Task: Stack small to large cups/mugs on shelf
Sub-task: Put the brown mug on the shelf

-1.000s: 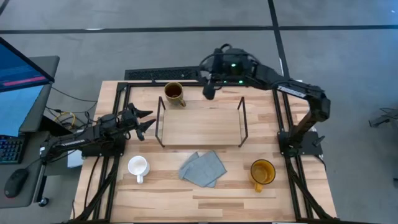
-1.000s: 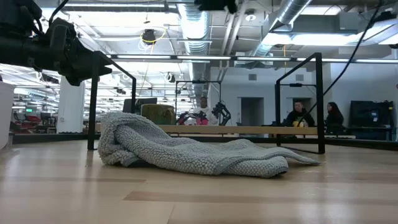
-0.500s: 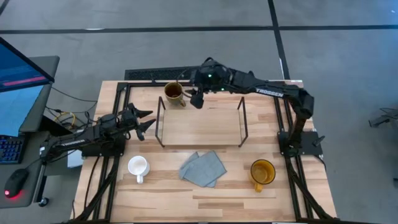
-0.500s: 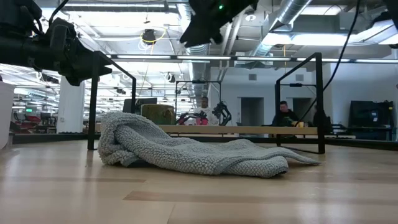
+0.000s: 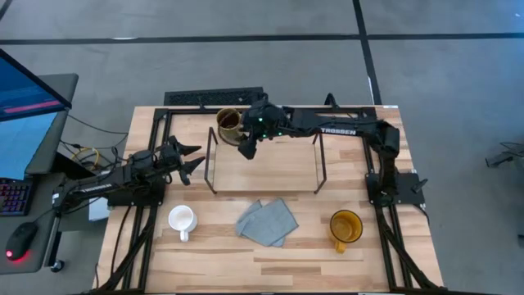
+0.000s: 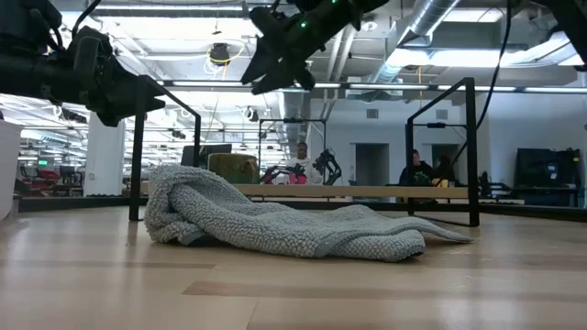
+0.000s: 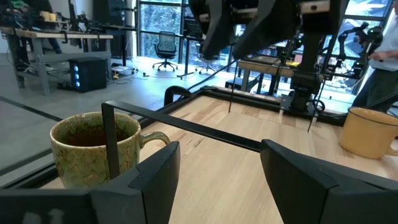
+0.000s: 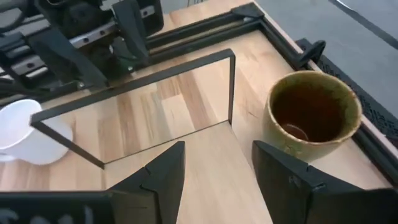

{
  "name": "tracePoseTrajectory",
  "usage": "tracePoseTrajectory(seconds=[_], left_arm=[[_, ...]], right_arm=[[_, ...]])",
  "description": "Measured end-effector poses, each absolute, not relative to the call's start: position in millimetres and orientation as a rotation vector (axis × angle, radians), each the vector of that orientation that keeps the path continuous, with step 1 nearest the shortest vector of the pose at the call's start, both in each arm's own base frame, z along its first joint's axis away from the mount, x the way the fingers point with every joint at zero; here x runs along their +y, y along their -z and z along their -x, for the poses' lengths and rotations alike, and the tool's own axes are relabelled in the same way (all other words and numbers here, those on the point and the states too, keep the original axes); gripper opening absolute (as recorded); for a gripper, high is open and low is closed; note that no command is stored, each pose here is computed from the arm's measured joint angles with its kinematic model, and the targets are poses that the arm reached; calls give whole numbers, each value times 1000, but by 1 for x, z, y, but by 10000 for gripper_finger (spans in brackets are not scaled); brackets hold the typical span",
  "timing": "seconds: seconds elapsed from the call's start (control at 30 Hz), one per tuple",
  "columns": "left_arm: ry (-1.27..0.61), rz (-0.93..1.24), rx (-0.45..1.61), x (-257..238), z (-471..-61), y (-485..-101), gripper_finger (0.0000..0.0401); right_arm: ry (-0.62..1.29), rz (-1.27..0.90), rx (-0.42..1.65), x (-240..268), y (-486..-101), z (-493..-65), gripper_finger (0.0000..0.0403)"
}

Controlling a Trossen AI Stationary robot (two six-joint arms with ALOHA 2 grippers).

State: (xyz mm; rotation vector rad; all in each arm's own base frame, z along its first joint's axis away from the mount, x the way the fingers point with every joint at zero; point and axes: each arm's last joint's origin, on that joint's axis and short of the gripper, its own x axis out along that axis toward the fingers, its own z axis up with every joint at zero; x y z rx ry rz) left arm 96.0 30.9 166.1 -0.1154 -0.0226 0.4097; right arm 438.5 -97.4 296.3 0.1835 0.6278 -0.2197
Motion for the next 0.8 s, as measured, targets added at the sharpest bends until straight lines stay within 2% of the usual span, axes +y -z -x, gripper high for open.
tracePoseTrajectory(seconds=[0.23,0.47,0.57,0.8], left_arm=[[-410,115,-22,31,-96,-166,215],[-409,116,-22,31,-96,-166,215],[-408,116,-23,31,-96,-166,215],[-409,118,-22,31,-96,-166,215]], right_arm=[[261,-289,668,-98,-275,-447,210],[416,-268,671,-112,-256,-454,210],[454,-323,701,-120,-246,-453,210],[469,-399,726,-128,-215,-463,210]])
